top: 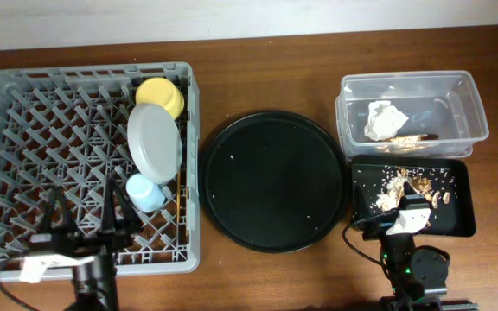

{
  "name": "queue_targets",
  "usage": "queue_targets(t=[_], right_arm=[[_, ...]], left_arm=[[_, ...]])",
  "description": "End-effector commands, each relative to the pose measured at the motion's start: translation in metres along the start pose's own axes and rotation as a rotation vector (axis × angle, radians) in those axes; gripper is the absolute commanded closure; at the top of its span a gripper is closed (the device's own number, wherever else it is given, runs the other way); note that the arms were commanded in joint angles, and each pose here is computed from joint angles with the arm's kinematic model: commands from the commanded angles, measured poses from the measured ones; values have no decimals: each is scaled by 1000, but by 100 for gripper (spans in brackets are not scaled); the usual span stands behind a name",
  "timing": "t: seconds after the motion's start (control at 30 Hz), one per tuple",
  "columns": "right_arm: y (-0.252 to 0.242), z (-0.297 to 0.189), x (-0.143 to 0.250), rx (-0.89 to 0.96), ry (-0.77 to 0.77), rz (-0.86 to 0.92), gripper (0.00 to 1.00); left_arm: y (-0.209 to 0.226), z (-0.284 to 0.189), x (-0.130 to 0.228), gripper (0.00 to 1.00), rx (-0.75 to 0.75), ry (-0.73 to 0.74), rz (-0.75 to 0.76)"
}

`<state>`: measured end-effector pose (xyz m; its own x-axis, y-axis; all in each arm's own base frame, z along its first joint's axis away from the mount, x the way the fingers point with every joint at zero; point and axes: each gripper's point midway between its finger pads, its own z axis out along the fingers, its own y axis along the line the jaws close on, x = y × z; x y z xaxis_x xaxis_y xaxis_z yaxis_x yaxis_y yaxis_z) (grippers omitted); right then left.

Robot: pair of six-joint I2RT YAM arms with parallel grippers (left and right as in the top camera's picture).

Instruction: Sort waste into correct bins and load items into the dishwasher rack

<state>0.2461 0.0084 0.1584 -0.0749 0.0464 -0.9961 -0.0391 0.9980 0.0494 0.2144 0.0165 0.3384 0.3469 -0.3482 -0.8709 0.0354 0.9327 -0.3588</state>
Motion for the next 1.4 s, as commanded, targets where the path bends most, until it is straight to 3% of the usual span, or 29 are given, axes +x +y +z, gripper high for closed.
queue_targets(t=[0.0, 0.17, 0.4, 0.43, 0.5, 0.6, 1.37], right_arm=[[2, 0, 2, -11, 3, -7, 1], [2, 0, 2, -11, 3, -7, 1], [2, 0, 2, -11, 4, -7, 1], [2, 0, 2, -11, 3, -7, 1], [2, 0, 2, -11, 3, -7, 1], [2, 0, 2, -11, 3, -7, 1], [2, 0, 2, -11, 4, -7, 1]], left_arm=[[18, -11, 22, 1, -27, -33, -13], [30, -10, 59, 1, -45, 40, -10], [63, -27, 154, 1, -141, 336, 14], [66, -32, 168, 1, -149, 393, 41], [50, -33, 175, 1, -13, 436, 234], [49, -33, 176, 1, 11, 437, 344], [50, -34, 176, 1, 11, 438, 344]])
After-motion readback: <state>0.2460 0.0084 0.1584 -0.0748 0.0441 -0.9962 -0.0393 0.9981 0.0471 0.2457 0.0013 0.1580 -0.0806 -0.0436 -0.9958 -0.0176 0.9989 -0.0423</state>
